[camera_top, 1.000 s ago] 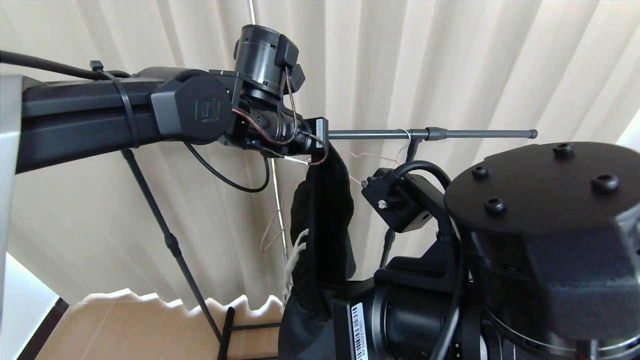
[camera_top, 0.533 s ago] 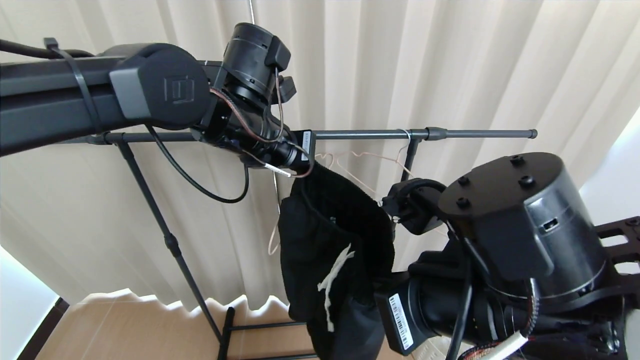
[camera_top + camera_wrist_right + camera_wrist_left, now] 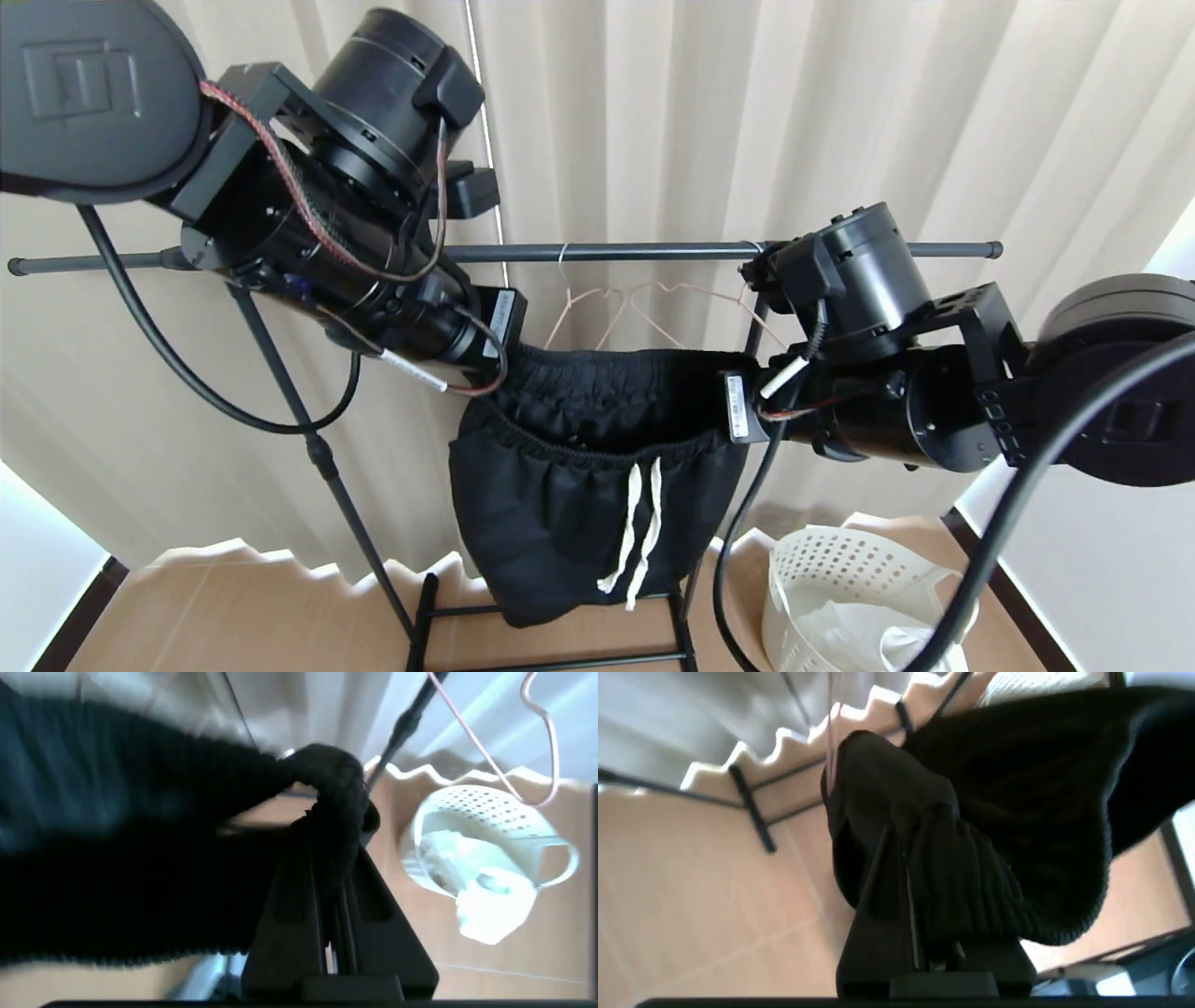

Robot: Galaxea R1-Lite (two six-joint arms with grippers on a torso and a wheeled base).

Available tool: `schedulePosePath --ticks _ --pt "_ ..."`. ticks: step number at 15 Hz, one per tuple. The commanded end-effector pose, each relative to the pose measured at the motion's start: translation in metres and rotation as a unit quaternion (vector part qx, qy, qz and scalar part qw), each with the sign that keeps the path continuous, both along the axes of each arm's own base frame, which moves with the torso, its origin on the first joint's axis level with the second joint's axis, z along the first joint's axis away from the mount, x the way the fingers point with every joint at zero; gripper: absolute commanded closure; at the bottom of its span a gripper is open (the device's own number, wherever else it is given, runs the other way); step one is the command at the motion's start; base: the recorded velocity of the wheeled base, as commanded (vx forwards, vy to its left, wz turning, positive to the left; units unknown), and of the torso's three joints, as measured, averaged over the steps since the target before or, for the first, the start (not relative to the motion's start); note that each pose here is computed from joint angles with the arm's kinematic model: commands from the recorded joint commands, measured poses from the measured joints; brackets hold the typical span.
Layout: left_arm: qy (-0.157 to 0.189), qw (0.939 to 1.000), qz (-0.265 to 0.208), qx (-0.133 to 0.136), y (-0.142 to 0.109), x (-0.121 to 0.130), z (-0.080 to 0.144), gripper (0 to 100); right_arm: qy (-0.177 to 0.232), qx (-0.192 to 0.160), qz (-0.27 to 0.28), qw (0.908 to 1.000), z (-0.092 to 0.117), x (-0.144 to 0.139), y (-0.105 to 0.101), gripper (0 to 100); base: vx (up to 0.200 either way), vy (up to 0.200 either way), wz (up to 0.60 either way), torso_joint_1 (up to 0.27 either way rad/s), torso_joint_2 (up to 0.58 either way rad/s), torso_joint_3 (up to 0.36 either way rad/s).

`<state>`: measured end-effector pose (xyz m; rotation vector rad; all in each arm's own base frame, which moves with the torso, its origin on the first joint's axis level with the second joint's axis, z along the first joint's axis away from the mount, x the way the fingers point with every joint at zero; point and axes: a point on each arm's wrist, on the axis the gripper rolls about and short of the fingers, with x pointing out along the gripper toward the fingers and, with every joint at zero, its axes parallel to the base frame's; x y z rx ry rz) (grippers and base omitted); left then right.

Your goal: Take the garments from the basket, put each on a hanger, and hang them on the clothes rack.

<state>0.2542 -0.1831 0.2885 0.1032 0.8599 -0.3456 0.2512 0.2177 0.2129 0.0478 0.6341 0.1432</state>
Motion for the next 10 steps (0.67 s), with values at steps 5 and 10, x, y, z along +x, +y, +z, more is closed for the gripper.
schedulePosePath --ticks 5,10 --pt "0.09 0.9924 -0.055 0.063 -0.012 -0.051 -0.058 100 -0.035 0.14 -0.064 0.9875 -0.001 0.051 0.041 100 0.0 0.0 0.0 0.0 0.0 0.0" --pt "0.107 0.9906 -0.084 0.018 -0.063 -0.086 -0.082 100 -0.048 0.273 -0.109 0.9546 0.021 0.067 0.058 100 0.0 0.0 0.0 0.0 0.0 0.0"
